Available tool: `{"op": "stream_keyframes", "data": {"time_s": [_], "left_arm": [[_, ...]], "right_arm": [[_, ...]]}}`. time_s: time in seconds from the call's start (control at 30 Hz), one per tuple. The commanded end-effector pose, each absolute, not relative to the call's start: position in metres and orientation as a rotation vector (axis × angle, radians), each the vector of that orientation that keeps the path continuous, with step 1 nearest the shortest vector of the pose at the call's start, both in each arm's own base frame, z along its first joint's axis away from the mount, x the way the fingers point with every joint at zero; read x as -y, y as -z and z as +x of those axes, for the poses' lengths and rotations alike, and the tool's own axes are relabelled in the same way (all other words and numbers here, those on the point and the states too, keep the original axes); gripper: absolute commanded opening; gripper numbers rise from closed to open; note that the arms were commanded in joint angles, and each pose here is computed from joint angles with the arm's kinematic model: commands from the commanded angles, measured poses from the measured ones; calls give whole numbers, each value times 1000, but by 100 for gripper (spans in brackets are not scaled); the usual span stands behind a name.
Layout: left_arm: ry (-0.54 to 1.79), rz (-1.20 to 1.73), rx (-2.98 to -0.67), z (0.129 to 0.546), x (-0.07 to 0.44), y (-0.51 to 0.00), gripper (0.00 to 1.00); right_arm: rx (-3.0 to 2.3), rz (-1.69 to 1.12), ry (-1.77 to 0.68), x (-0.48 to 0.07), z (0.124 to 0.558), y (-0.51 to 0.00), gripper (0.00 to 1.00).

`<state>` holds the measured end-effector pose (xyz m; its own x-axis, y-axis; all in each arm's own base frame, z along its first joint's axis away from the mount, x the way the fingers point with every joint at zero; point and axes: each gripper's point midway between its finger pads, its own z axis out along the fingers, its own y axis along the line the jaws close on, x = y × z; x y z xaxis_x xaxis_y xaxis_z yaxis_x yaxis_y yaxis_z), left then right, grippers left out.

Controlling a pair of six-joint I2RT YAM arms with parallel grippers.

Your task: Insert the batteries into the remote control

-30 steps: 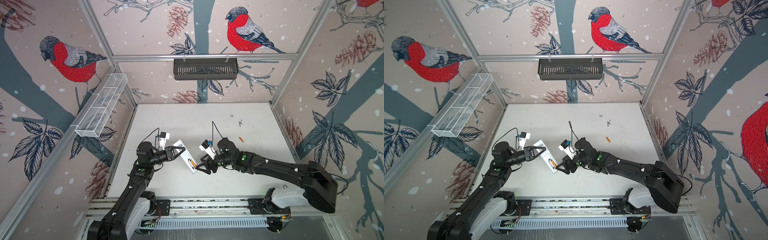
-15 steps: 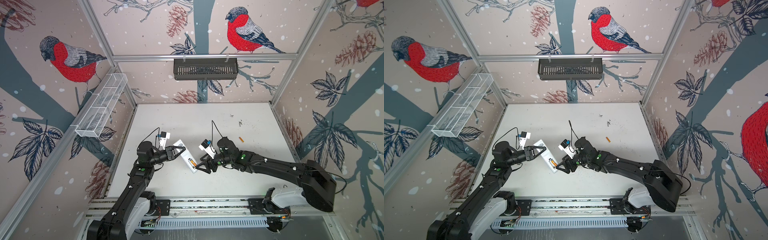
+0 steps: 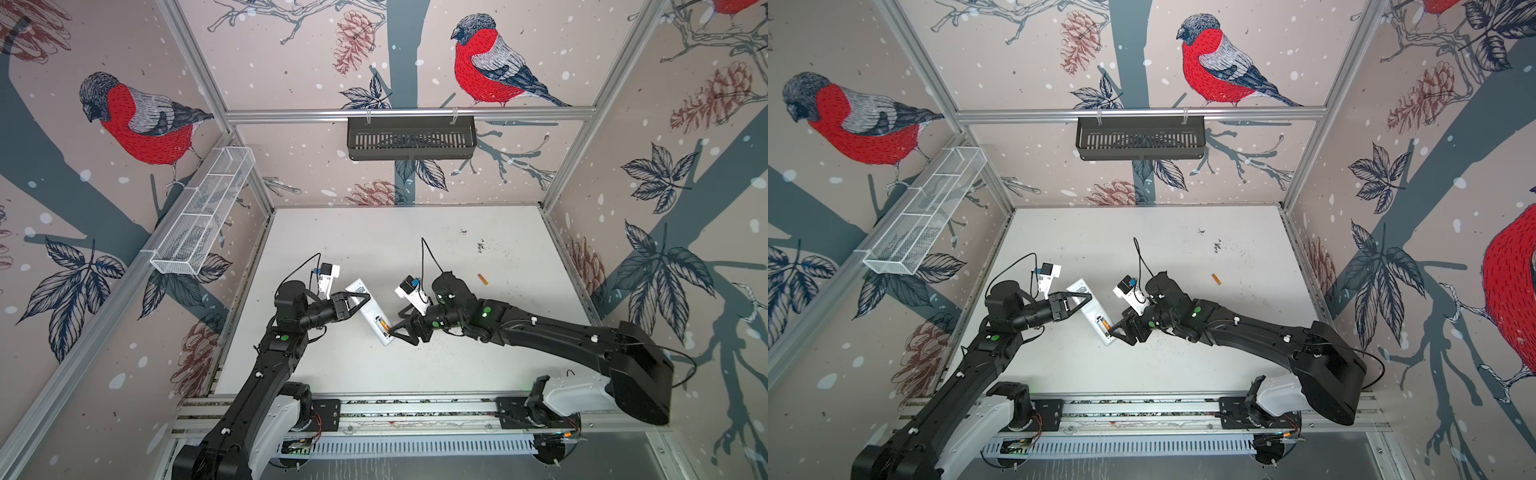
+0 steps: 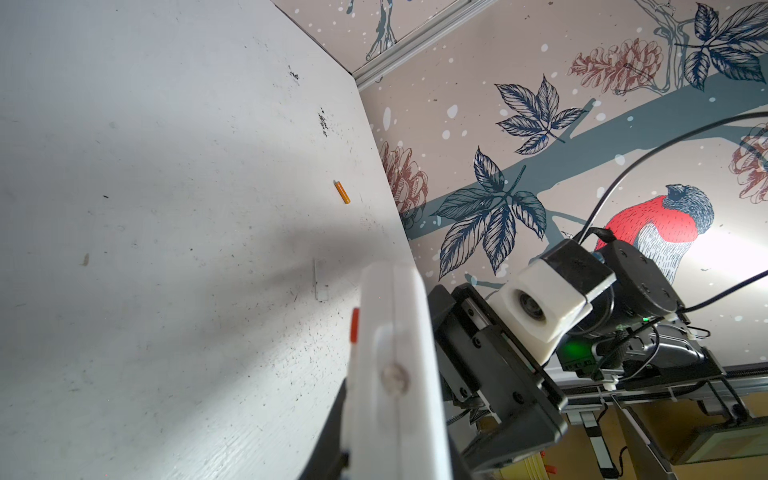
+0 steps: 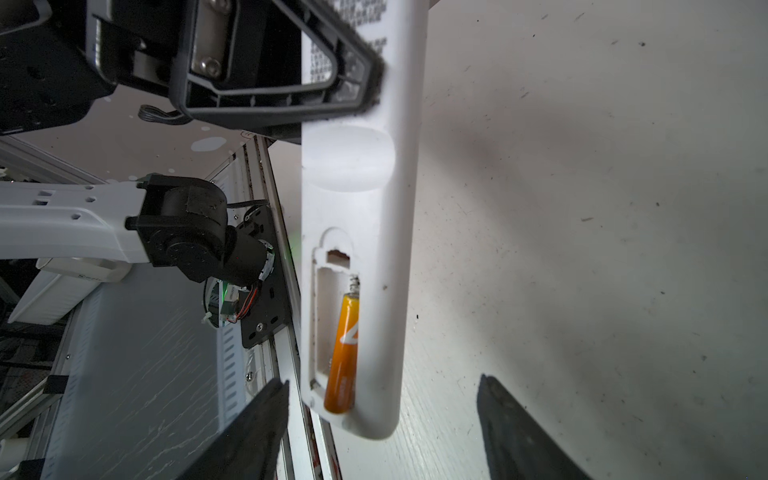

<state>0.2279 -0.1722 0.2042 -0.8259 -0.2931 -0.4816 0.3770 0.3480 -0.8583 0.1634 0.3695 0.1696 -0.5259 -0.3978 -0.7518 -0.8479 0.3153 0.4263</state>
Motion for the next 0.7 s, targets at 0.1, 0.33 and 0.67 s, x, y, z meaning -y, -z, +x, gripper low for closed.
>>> {"op": "stream_keyframes", "data": {"time_s": [0.1, 0.33, 0.67], "left_arm": [[1442, 54, -2041, 234, 167, -203, 0], [1370, 2, -2072, 240, 161, -196, 0], [1319, -27, -2085, 243, 156, -192, 0]], "right_arm": [[-2101, -1054, -954, -375, 174, -170, 66], [-2162, -999, -695, -383, 183, -156, 50], [-2166, -1036, -596, -391, 178, -147, 41]]}}
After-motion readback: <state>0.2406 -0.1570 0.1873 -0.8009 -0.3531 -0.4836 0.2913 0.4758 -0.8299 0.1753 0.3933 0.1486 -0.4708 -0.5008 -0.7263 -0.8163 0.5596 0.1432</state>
